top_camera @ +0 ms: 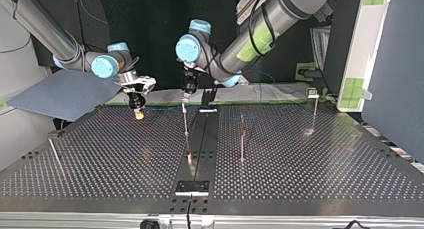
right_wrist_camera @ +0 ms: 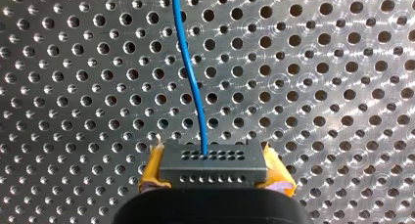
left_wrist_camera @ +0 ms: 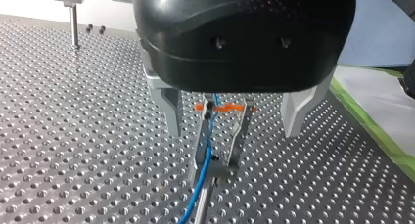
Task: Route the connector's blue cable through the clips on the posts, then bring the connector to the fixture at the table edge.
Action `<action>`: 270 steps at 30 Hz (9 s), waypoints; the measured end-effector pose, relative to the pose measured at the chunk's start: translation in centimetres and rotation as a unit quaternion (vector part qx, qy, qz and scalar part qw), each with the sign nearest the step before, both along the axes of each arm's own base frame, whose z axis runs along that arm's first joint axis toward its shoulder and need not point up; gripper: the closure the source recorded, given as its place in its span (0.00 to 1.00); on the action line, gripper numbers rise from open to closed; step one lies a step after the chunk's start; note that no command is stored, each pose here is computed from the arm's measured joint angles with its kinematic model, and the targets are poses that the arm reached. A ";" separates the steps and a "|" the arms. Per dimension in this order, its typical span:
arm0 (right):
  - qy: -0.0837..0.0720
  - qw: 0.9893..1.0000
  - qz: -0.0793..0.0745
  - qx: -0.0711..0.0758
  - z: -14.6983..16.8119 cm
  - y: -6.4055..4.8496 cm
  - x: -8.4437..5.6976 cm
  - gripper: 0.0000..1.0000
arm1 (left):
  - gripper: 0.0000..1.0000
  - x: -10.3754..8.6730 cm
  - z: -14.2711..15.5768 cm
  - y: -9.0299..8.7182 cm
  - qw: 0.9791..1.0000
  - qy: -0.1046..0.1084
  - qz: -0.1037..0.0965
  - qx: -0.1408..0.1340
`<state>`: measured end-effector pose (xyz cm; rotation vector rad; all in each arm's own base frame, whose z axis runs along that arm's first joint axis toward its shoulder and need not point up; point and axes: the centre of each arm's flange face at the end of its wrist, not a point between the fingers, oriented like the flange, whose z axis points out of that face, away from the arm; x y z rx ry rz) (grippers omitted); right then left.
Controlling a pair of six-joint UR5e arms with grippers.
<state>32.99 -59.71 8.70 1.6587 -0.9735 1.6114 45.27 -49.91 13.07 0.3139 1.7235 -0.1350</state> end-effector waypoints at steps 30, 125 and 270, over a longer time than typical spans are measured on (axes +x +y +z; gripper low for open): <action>0.001 1.000 0.000 0.005 -0.2 0.1 0.0 1.00 | 0.00 -1.0 0.0 -0.6 1.000 0.000 0.004 0.000; 0.014 0.998 -0.046 0.044 -1.0 0.2 -1.6 1.00 | 0.00 -19.9 8.7 15.0 0.961 -0.098 0.043 -0.254; 0.026 0.994 -0.106 -0.018 19.9 -4.3 -20.9 1.00 | 0.00 -26.3 -3.1 22.3 0.995 -0.012 0.097 -0.028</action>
